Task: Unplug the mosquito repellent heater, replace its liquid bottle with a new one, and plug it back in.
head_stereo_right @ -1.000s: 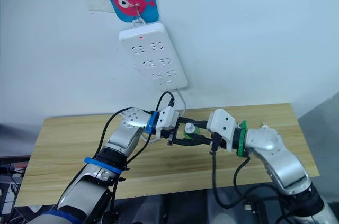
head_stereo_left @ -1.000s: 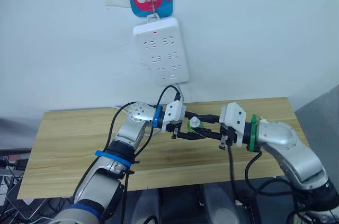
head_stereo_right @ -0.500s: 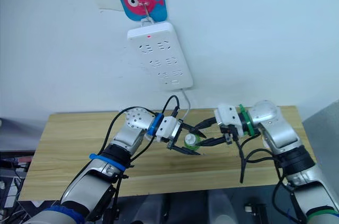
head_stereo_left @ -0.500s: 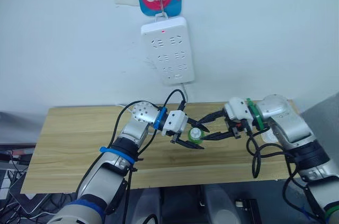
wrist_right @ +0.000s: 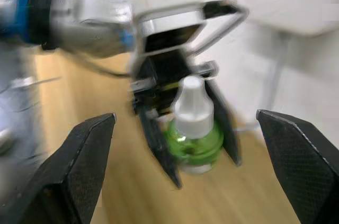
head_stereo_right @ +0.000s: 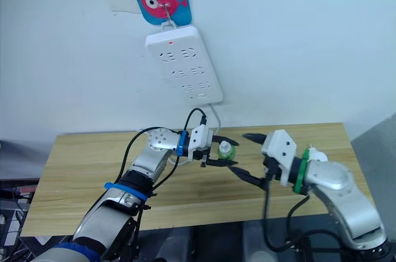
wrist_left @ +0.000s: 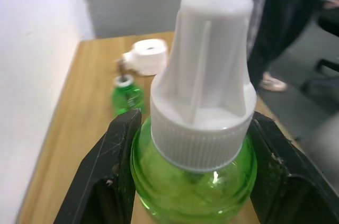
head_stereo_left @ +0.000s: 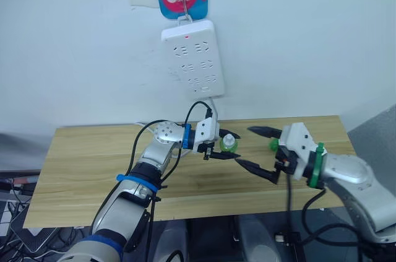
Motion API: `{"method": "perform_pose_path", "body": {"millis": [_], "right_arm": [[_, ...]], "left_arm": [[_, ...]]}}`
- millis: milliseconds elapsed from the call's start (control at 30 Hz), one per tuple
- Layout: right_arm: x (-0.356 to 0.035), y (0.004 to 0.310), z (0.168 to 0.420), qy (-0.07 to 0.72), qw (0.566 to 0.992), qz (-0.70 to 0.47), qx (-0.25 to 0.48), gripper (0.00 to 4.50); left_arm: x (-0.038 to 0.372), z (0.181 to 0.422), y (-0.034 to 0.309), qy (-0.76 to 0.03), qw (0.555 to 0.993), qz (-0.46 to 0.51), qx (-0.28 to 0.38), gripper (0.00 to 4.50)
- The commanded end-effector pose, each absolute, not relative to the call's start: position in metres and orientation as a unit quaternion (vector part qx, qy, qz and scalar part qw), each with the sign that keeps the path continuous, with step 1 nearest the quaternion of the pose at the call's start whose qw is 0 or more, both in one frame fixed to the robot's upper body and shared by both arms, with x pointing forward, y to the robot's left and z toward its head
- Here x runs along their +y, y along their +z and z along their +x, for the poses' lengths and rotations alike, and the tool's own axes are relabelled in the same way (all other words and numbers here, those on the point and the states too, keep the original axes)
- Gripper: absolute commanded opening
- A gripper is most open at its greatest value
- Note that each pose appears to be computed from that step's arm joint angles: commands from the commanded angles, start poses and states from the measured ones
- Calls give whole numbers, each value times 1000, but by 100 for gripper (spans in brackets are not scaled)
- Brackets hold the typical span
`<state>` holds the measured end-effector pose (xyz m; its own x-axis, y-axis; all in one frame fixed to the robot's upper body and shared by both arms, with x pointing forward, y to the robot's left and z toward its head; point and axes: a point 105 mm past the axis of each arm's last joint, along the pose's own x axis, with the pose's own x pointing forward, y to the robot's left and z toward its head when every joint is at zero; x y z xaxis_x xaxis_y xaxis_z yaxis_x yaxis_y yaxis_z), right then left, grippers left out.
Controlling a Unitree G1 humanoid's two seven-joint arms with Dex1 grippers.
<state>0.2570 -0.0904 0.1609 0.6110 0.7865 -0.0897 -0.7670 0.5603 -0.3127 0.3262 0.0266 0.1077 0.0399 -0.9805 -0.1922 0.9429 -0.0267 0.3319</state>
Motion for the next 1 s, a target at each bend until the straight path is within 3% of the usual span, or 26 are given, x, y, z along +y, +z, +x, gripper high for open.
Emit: {"method": "perform_pose_path", "body": {"millis": [33, 300, 333, 433, 667, 900, 1000], "right_arm": [[-74, 157, 262, 379, 908, -174, -42, 447], [-60, 151, 268, 332, 926, -172, -47, 447], [-58, 152, 266, 332, 927, -166, -48, 431], [-49, 149, 255, 363, 919, -150, -37, 352], [-37, 161, 235, 381, 913, -140, -35, 101], [-34, 172, 236, 385, 911, -142, -41, 100], [-31, 183, 229, 463, 869, -162, -59, 100]], "left_arm": [[25, 326, 114, -676, 711, 185, -57, 227], [25, 317, 112, -675, 717, 169, -44, 227], [25, 317, 113, -674, 718, 168, -47, 227], [24, 319, 114, -669, 723, 167, -49, 227], [22, 321, 115, -667, 724, 166, -48, 227], [20, 322, 116, -669, 724, 163, -48, 227], [20, 312, 117, -694, 700, 156, -51, 227]]}}
